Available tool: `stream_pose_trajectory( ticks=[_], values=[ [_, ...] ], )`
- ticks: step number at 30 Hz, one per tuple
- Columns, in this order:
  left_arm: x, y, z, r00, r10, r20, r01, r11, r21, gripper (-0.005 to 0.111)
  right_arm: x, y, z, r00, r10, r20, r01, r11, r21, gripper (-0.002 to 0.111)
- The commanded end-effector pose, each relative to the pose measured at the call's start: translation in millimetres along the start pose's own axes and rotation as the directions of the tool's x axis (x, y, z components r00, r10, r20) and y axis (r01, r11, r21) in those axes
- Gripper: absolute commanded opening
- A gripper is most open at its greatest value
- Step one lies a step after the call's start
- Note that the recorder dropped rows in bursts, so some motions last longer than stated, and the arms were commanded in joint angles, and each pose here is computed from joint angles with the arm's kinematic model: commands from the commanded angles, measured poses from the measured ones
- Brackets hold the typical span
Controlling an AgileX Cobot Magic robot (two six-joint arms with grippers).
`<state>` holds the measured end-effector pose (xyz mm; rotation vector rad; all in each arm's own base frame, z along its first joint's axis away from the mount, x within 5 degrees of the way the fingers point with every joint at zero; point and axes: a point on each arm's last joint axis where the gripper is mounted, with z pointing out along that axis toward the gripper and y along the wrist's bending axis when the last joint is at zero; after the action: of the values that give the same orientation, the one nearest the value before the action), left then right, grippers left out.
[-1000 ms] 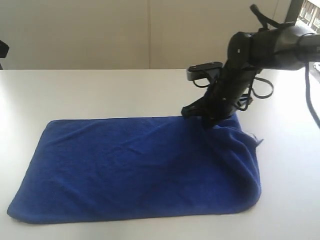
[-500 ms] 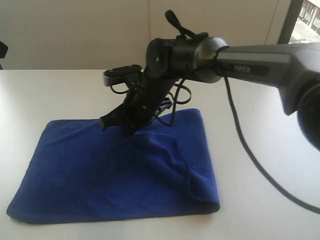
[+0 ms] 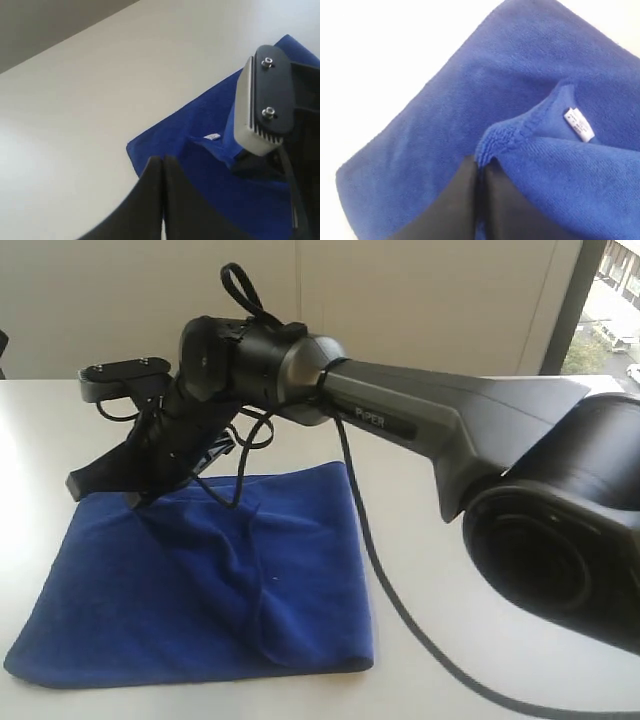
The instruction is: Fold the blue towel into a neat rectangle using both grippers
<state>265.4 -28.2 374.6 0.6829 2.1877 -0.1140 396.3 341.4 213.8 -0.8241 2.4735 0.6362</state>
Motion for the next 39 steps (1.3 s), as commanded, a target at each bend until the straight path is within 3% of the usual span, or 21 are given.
stream_pose_trajectory(
  ticks=[1,12,15,20,22,26,31,36,37,39],
  values=[
    [0.9,-1.6,-2.9,1.0,-0.003,0.006,0.003,1.0,0.0,0.0,-10.1,16.1,2.4,0.999,-0.021,0.036,0.022,0.999,-0.037,0.0],
    [0.8,-1.1,-2.2,1.0,-0.002,0.006,0.002,1.0,-0.003,0.0,-14.5,25.0,28.3,0.998,0.002,0.066,0.005,0.995,-0.103,0.002],
    [0.9,-1.0,-2.2,1.0,0.0,0.005,0.0,1.0,-0.004,0.0,-10.9,25.6,34.9,0.999,-0.015,0.052,0.022,0.991,-0.131,0.016],
    [0.9,-1.0,-2.2,1.0,0.0,0.005,0.0,1.0,-0.004,0.0,-11.5,24.3,32.9,0.996,-0.066,0.056,0.073,0.99,-0.125,0.062],
    [1.4,-1.0,-2.2,1.0,0.003,0.0,-0.003,1.0,-0.004,0.0,-15.7,20.5,23.7,0.992,-0.109,0.07,0.115,0.989,-0.088,0.068],
    [1.7,-1.0,-2.2,1.0,0.005,-0.004,-0.005,1.0,-0.004,0.0,-25.7,5.5,-6.6,0.976,-0.209,0.065,0.206,0.978,0.042,0.063],
    [1.4,-0.7,-2.2,1.0,0.004,0.0,-0.004,1.0,-0.007,0.0,-29.0,-26.9,-50.1,0.978,-0.208,-0.023,0.209,0.967,0.148,0.052],
    [0.7,-0.1,-2.2,1.0,0.004,0.008,-0.004,1.0,-0.014,0.0,-2.4,-79.6,-51.2,0.969,-0.08,-0.235,0.12,0.98,0.162,0.02],
    [0.8,0.1,-1.4,1.0,0.004,0.005,-0.004,1.0,-0.013,0.0,12.0,-95.1,-40.7,0.961,-0.027,-0.274,0.066,0.988,0.137,0.004],
    [1.5,0.7,1.6,1.0,-0.001,-0.003,0.001,1.0,-0.007,0.0,28.4,-103.4,-25.5,0.953,-0.013,-0.304,0.054,0.991,0.125,0.0]
  ],
)
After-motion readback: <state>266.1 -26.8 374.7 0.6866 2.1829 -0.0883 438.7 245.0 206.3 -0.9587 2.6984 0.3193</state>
